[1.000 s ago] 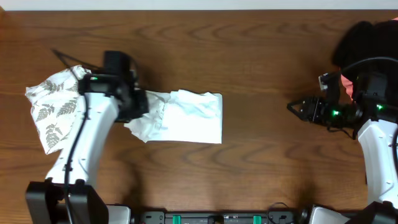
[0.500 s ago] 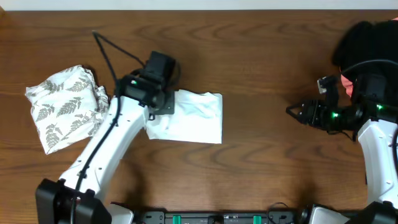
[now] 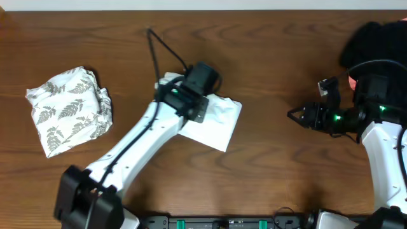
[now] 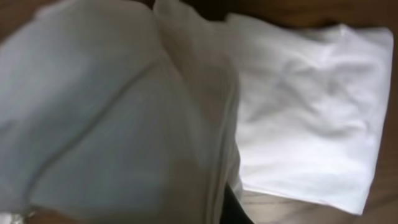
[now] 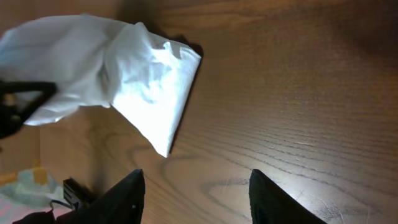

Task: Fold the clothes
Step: 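Carry the folded shirt bundle rightward to table center with left gripper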

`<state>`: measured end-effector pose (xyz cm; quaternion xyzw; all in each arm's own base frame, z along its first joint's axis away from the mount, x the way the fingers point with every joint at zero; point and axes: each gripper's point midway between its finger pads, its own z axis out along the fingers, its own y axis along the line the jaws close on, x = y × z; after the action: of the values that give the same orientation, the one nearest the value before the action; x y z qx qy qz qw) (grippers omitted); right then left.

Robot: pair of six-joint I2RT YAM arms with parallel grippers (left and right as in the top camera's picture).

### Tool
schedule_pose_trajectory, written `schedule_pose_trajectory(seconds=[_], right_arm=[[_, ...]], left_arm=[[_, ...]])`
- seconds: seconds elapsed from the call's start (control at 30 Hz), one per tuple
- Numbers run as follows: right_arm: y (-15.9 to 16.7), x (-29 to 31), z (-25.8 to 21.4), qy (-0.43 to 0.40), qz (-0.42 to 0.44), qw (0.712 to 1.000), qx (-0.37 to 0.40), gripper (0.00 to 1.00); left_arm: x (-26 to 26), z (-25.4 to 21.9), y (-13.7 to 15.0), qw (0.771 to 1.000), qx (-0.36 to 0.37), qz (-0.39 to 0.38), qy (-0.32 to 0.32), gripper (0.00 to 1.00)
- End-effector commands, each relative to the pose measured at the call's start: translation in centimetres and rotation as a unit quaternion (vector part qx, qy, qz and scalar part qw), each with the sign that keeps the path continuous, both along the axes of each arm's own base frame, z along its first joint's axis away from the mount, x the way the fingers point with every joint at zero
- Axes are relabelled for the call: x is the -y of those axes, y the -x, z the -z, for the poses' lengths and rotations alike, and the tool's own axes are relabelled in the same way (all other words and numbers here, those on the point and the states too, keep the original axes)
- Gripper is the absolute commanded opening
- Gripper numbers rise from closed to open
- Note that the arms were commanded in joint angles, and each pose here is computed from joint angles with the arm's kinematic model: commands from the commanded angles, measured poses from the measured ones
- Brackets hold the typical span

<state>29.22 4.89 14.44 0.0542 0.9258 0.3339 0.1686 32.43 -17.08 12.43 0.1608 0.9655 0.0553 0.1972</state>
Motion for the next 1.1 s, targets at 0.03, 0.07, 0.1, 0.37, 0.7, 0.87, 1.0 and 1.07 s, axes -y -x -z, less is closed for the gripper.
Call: schedule_pose_trajectory(seconds=[0.03, 0.07, 0.1, 0.37, 0.7, 0.87, 1.0, 1.07], right_arm=[[0.1, -0.9, -0.2, -0.009, -0.010, 1.000, -0.002, 0.52], [0.1, -0.9, -0.2, -0.009, -0.011, 1.000, -0.002, 0.52], [0.1, -1.0, -0.2, -0.009, -0.011, 1.000, -0.002, 0.52], [0.1, -1.0, -0.2, -0.008, -0.010, 1.000, -0.003, 0.52], [0.1, -0.9, -0.2, -0.009, -0.007, 1.000, -0.004, 0.53], [0.1, -0.9, -0.2, -0.010, -0.005, 1.000, -0.006, 0.53], [0.1, -0.9, -0.2, -0.011, -0.002, 1.000, -0.008, 0.53], [0.0, -0.9, -0.2, -0.010, -0.002, 1.000, -0.007, 0.53]], left_arm=[[2.2, 0.4, 0.5, 0.997, -0.002, 0.066, -0.026, 0.06], [2.5, 0.4, 0.8, 0.997, -0.002, 0.077, -0.030, 0.06], [2.9, 0.5, 1.1, 0.995, -0.004, 0.096, -0.036, 0.06], [5.0, 0.3, 2.4, 0.979, 0.003, 0.190, -0.072, 0.06], [9.7, 0.8, 5.9, 0.964, -0.007, 0.263, -0.040, 0.17], [11.9, 1.1, 8.6, 0.949, -0.019, 0.312, -0.036, 0.71], [11.6, 1.5, 10.5, 0.932, -0.038, 0.355, -0.068, 0.80], [11.0, 1.4, 10.2, 0.935, -0.037, 0.346, -0.076, 0.79]])
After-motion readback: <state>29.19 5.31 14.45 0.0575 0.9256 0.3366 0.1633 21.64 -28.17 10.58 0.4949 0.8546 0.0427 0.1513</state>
